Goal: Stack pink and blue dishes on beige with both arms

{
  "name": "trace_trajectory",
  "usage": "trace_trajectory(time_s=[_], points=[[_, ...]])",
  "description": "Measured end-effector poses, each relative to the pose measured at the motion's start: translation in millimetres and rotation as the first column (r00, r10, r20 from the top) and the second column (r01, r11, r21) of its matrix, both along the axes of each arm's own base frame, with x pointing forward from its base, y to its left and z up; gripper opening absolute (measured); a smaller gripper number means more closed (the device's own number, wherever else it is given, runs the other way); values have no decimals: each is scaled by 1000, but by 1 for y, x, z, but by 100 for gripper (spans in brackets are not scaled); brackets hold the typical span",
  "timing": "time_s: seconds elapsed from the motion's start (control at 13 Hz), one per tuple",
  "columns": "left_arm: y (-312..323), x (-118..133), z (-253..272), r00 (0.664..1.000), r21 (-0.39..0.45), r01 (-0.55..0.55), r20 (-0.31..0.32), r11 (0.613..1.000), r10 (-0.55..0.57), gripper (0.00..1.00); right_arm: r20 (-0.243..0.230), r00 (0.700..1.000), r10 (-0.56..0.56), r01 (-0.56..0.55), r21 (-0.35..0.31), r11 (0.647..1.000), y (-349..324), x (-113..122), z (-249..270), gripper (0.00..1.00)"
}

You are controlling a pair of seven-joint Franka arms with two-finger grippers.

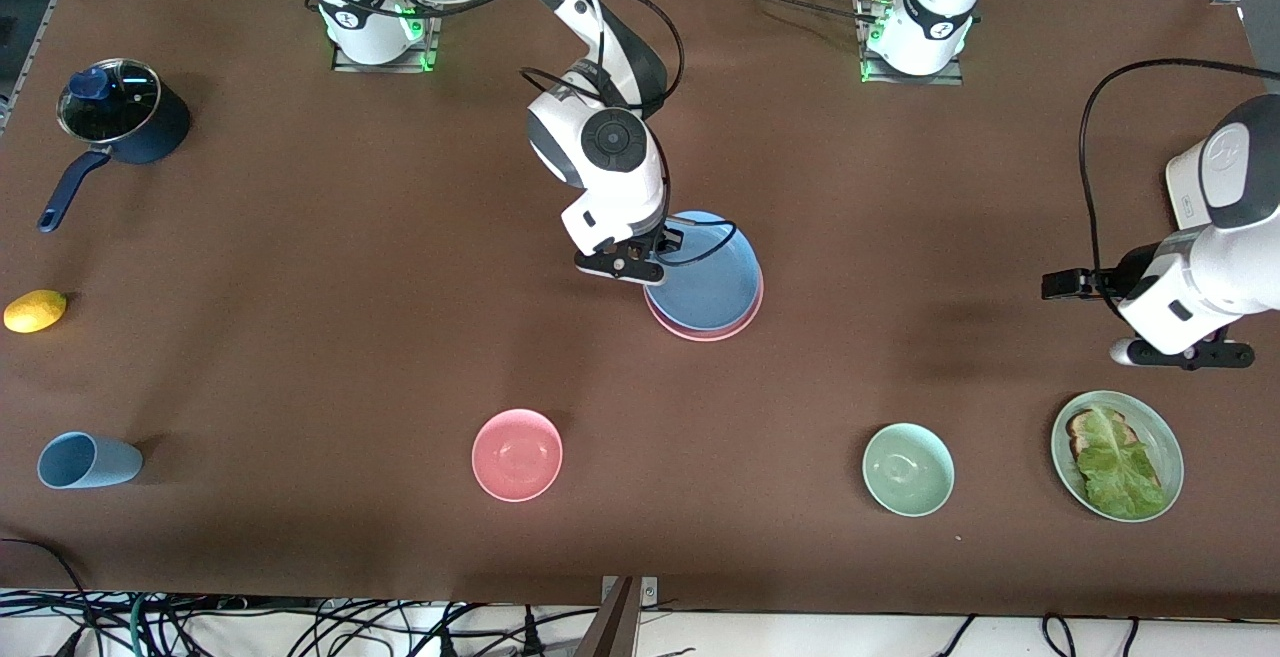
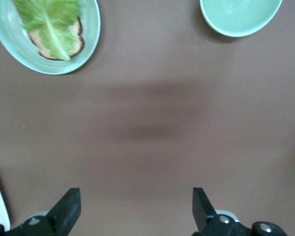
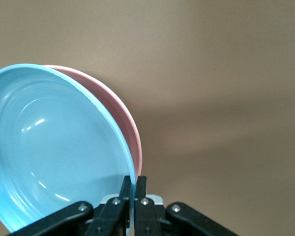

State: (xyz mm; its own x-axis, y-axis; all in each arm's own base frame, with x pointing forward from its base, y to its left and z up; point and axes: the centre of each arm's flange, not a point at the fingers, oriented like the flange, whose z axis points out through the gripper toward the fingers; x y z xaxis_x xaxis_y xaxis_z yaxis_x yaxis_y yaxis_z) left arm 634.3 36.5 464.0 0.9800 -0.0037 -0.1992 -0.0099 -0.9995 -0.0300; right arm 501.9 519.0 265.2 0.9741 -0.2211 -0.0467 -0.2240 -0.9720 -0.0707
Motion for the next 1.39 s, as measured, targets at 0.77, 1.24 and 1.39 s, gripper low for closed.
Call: trace_trajectory(time_s=[0.77, 1.24, 1.39], points=[[-29, -55, 112, 996, 32, 60, 64, 998, -62, 100, 11, 1000, -18, 18, -8, 1000, -8, 11, -10, 23], [-20, -55, 112, 992, -48, 73, 109, 996, -68, 100, 73, 997, -3, 6, -36, 999, -14, 29, 13, 70], [-18, -53, 114, 987, -48, 99, 132, 994, -92, 100, 84, 996, -3, 11, -93, 996, -41, 50, 29, 92]])
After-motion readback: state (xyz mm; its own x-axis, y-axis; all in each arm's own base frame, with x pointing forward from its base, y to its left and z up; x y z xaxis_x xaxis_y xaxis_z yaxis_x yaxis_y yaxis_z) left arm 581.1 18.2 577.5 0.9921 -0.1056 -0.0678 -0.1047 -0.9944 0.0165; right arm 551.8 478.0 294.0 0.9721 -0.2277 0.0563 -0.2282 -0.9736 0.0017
